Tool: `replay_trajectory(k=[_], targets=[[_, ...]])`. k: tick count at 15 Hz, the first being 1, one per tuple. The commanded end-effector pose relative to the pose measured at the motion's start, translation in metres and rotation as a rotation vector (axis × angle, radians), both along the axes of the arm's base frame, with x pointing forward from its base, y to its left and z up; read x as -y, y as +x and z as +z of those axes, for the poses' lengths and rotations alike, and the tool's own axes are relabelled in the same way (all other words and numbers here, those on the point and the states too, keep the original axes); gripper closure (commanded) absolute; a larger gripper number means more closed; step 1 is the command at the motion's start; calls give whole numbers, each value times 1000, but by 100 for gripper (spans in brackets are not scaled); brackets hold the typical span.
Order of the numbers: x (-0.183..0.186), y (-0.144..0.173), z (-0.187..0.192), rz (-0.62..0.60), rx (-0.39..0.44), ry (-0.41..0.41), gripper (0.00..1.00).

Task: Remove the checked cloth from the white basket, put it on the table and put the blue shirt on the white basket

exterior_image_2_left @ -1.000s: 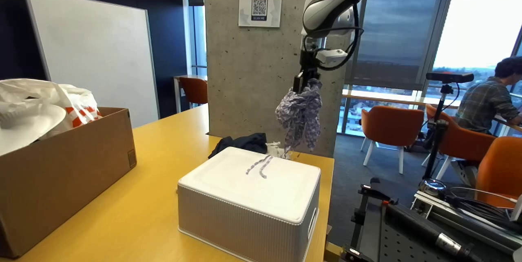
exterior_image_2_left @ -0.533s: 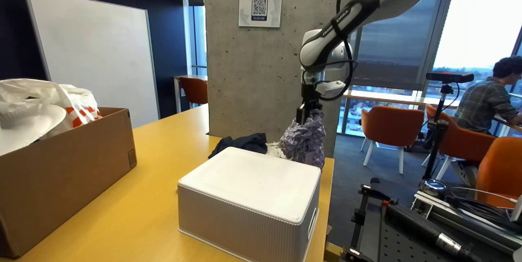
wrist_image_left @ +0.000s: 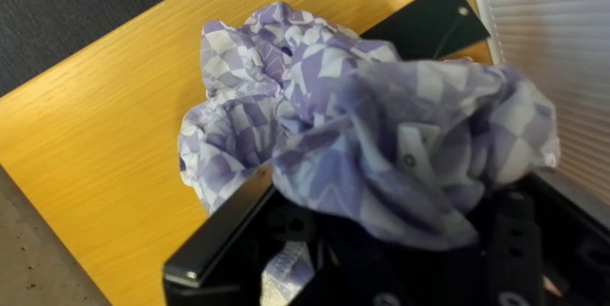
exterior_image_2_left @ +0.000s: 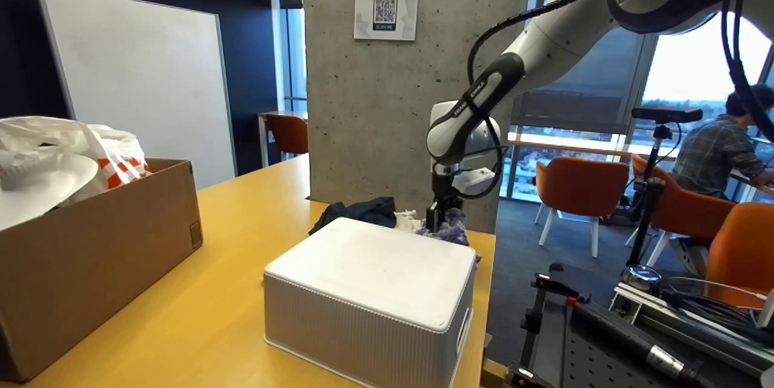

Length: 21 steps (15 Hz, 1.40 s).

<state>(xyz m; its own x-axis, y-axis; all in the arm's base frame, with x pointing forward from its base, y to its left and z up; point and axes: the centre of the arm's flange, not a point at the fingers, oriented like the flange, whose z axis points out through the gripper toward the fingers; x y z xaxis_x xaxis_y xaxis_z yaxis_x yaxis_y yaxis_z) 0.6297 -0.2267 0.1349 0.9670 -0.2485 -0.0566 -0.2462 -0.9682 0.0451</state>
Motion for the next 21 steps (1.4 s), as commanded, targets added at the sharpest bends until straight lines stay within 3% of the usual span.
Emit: replay_trajectory(k=[1, 7, 11, 14, 21], targets=[[10, 0, 44, 23, 73, -3, 68], [40, 24, 115, -34, 148, -36, 26], [46, 50, 132, -84, 196, -3, 0], [45, 82, 139, -54, 208, -5, 0], [30, 131, 99, 113, 76, 12, 0]])
